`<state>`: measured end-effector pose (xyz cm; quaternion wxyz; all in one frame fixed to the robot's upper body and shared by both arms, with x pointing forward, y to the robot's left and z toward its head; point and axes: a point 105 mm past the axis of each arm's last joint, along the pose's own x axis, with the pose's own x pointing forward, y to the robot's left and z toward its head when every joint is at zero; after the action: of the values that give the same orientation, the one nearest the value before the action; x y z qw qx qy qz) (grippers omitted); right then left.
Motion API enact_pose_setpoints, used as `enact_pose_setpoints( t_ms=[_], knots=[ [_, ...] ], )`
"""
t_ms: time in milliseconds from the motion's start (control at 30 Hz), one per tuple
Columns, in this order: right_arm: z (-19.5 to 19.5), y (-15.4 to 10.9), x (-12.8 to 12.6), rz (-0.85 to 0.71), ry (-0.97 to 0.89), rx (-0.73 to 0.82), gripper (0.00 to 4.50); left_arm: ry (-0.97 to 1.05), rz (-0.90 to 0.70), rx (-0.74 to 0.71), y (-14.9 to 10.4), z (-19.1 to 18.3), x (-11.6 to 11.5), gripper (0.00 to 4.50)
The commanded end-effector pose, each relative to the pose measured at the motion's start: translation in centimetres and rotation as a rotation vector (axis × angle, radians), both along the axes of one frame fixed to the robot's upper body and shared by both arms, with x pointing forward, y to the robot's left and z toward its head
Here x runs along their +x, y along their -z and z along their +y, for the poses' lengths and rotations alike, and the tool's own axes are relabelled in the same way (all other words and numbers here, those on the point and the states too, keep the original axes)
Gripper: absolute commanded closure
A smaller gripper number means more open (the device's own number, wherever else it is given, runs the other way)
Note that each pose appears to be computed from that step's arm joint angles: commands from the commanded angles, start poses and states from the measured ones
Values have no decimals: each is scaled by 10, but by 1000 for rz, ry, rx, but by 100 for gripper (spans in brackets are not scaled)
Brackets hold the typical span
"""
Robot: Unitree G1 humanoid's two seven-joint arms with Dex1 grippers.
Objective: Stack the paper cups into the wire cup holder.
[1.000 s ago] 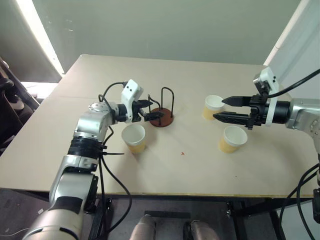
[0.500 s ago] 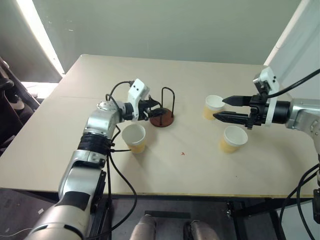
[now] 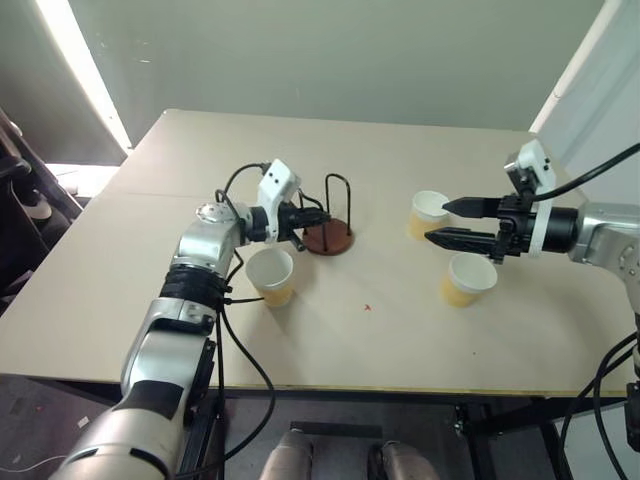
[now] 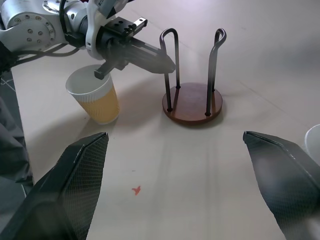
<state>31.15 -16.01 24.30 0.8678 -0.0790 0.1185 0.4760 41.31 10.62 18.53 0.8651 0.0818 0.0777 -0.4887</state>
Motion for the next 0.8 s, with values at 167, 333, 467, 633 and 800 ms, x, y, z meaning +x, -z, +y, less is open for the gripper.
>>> enact_pose_setpoints(
  t_ms=[167, 333, 467, 633, 800],
  knots=[
    [-21, -19, -16, -48, 51, -17, 0, 221, -63, -6, -30, -33, -18, 448],
    [-36, -19, -30, -27, 90, -42, 0, 355, -61, 14, -33, -54, -31, 448],
    [-44, -17, -42, -10, 116, -58, 0, 447, -46, 29, -30, -67, -43, 448],
    [-48, -17, -53, -2, 140, -68, 0, 541, -29, 68, -14, -82, -56, 448],
    [-45, -15, -57, -3, 149, -65, 0, 598, -11, 66, -9, -93, -65, 448]
  ],
)
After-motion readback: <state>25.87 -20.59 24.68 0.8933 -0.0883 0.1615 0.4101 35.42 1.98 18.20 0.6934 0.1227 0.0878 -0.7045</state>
